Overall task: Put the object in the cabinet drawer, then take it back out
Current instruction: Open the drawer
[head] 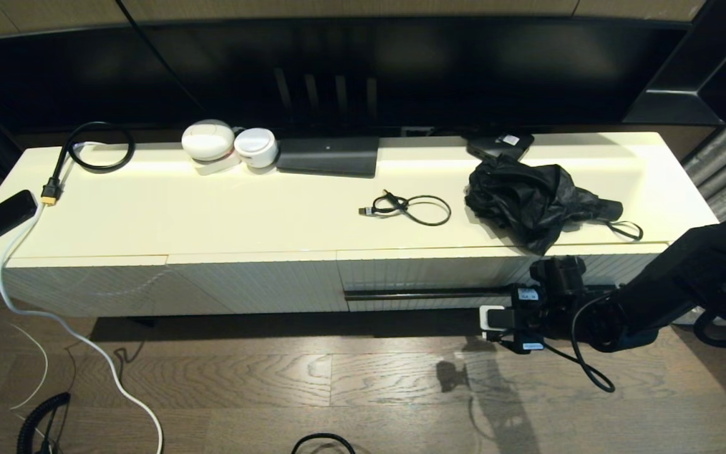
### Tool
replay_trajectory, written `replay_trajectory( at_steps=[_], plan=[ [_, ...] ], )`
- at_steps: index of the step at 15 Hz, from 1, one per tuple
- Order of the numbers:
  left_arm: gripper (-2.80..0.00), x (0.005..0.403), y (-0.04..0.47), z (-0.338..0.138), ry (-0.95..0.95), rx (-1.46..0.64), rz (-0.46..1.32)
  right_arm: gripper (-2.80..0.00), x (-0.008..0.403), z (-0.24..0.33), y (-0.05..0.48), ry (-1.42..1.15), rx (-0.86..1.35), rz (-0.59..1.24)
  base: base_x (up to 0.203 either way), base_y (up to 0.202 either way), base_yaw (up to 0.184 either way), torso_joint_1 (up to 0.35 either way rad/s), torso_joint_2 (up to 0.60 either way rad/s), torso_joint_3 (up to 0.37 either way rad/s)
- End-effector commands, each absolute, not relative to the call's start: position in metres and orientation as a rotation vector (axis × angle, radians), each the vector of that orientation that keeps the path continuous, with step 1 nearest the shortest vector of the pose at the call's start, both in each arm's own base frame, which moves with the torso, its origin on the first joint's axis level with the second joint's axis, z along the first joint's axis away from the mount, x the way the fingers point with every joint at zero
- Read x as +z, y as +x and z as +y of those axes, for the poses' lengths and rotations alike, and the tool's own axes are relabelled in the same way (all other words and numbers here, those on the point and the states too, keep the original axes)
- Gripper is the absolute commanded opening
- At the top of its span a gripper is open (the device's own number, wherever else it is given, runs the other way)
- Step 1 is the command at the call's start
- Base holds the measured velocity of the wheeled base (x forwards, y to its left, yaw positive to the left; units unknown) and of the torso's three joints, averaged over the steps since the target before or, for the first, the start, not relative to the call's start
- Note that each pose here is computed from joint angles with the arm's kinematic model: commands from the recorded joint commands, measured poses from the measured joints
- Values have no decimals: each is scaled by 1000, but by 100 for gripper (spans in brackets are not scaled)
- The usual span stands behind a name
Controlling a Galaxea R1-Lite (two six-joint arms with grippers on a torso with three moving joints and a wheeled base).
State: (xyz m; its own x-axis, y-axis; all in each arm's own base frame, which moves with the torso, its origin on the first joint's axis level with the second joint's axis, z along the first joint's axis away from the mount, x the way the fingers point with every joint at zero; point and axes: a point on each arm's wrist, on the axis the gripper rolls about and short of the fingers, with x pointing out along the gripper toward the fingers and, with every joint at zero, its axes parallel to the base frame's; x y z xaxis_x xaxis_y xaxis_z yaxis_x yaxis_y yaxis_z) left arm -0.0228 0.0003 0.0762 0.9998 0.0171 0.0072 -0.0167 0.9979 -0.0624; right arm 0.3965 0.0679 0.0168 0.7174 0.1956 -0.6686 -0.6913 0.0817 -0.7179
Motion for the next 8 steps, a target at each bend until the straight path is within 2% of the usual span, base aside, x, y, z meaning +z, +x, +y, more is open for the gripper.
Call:
replay_trajectory(
  at_steps=[1, 8],
  plan=[
    [-280, 76, -23, 0, -63, 17, -8, 0, 14, 67, 389, -1338, 719, 480, 0, 0, 0, 0, 0, 0],
    [-280, 76, -23, 0, -63, 18, -7, 0, 2, 63, 375, -1325, 757, 533, 0, 0, 0, 0, 0, 0]
  ],
)
